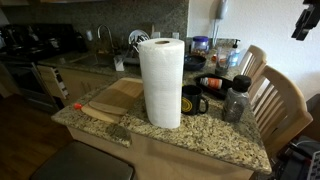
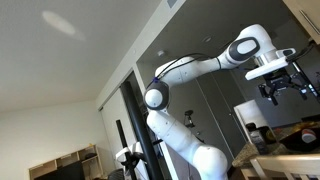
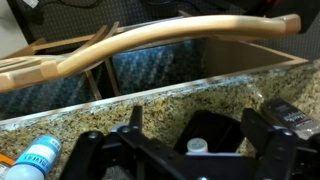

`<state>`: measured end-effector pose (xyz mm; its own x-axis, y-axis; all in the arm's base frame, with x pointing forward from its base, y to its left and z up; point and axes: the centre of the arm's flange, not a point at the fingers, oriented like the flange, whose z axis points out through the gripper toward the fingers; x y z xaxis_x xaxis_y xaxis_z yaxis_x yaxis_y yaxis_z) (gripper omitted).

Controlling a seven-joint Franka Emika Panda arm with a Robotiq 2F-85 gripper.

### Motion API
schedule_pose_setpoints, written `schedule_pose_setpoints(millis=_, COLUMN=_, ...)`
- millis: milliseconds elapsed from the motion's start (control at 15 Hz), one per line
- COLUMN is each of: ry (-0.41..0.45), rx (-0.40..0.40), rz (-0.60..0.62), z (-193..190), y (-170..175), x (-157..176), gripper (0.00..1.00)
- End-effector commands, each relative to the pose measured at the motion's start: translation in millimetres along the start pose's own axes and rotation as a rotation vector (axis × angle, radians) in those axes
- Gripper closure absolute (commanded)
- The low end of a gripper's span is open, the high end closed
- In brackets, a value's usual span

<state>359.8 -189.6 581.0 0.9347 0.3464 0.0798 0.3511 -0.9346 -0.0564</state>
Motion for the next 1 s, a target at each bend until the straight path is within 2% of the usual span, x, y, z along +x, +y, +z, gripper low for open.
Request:
schedule_pose_setpoints(millis=0, ry=-0.001, rx=-0.002, rz=-0.005, z=-0.4, y=0.4, x=-0.2, gripper=0.0)
schedule_pose_setpoints(millis=333, ry=0.003, rx=0.014, rz=-0.018, z=-4.1, y=-4.7, x=5.7, gripper=0.0)
schedule_pose_setpoints(millis=467, ry=0.003, rx=0.034, rz=-0.083, z=-3.9, y=-40.0, x=40.2, gripper=0.0)
schedule_pose_setpoints(millis=533, ry=-0.023, rx=0.032, rz=-0.155, z=2.1, y=-73.4, x=61.9, gripper=0.0)
schedule_pose_setpoints(millis=600, ry=-0.05, rx=0.017, rz=-0.207, z=7.4, y=-93.6, x=72.1, gripper=0.0)
schedule_pose_setpoints(millis=867, ry=-0.192, rx=-0.03, rz=-0.399, z=46.0, y=-214.3, x=113.9, gripper=0.0)
schedule_pose_setpoints(millis=933, ry=-0.123, rx=-0.023, rz=-0.339, z=27.6, y=-179.3, x=101.7, gripper=0.0)
